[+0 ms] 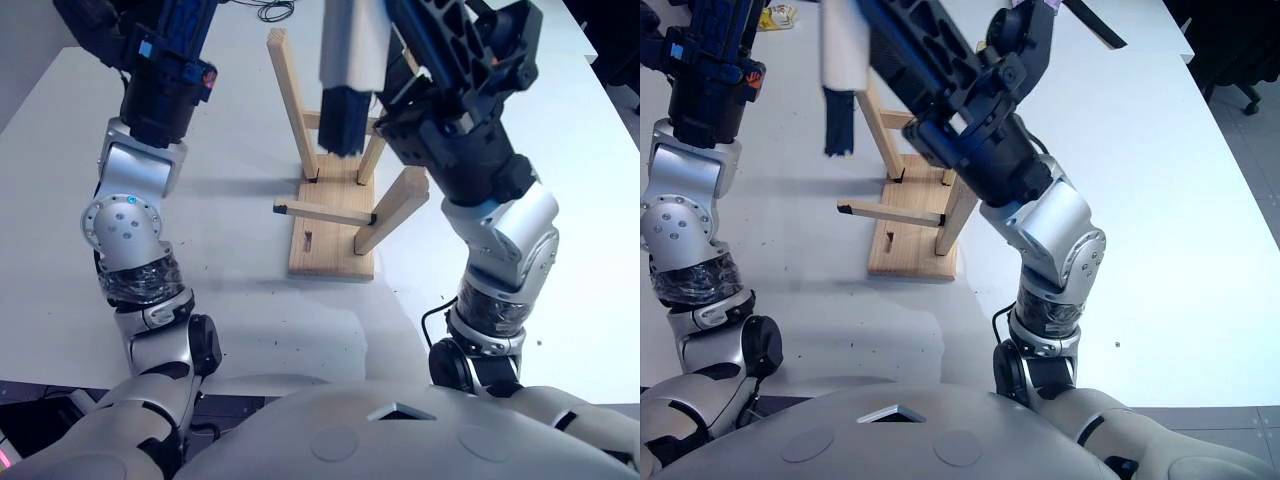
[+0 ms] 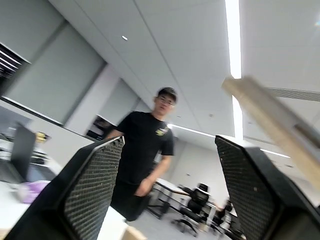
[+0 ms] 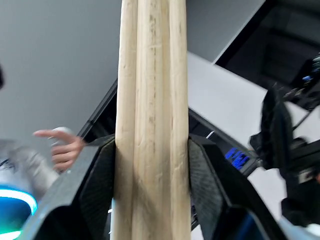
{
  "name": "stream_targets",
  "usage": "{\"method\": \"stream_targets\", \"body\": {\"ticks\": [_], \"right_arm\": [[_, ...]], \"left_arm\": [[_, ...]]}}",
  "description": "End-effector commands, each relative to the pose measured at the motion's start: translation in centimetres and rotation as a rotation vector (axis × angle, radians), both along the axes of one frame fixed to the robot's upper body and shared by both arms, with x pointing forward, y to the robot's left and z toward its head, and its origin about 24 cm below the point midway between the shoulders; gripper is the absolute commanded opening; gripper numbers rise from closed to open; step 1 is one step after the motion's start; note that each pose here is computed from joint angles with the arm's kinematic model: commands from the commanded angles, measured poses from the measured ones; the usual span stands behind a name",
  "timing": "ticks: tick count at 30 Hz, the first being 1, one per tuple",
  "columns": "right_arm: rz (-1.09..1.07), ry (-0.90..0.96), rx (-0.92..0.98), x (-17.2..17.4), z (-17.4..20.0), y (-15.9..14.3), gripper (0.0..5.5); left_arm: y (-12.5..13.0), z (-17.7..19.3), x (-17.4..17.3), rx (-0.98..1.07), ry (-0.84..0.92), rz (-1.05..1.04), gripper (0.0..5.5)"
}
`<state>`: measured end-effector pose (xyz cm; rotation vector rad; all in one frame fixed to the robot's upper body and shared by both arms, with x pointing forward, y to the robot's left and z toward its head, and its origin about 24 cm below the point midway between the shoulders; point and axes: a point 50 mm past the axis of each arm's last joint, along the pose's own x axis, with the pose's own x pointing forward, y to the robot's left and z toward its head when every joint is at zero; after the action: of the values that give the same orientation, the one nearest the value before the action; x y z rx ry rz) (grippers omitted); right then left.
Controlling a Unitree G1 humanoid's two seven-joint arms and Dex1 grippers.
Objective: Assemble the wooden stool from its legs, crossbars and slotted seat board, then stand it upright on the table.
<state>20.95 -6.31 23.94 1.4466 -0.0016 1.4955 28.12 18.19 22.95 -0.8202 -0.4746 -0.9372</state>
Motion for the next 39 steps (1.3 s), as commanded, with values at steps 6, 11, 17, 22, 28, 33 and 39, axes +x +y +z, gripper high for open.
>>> {"method": "stream_targets", "body": {"ticks": [6, 11, 17, 22, 28, 33, 39], "right_arm": [[-0.507, -0.089, -0.414, 6.2, 2.8, -10.0, 2.07], [-0.676, 0.011, -1.171, 7.7, -2.6, -13.5, 2.07], [-0.629, -0.051, -1.988, 4.8, -12.8, -15.4, 2.06], [-0.898, -0.464, -2.297, 4.4, -14.3, -16.3, 2.06], [-1.325, -1.552, -2.273, 4.2, -13.1, -14.6, 2.06], [-1.182, -2.120, -2.187, 4.0, -18.0, -15.4, 2.06], [-0.989, -2.350, -2.140, 3.9, -21.4, -17.0, 2.06]], "left_arm": [[4.1, -2.2, -2.8, -0.041, 0.079, 0.315, 3.38], [5.9, -3.8, -6.1, -0.028, 0.137, 0.551, 3.38], [6.5, -5.1, -8.5, -0.045, 0.196, 0.667, 3.38], [6.8, -5.6, -9.5, -0.050, 0.229, 0.713, 3.38], [6.9, -6.2, -10.3, -0.074, 0.255, 0.762, 3.38], [6.9, -6.6, -10.6, -0.112, 0.261, 0.794, 3.38], [7.0, -6.5, -10.7, -0.150, 0.245, 0.815, 3.38]]}}
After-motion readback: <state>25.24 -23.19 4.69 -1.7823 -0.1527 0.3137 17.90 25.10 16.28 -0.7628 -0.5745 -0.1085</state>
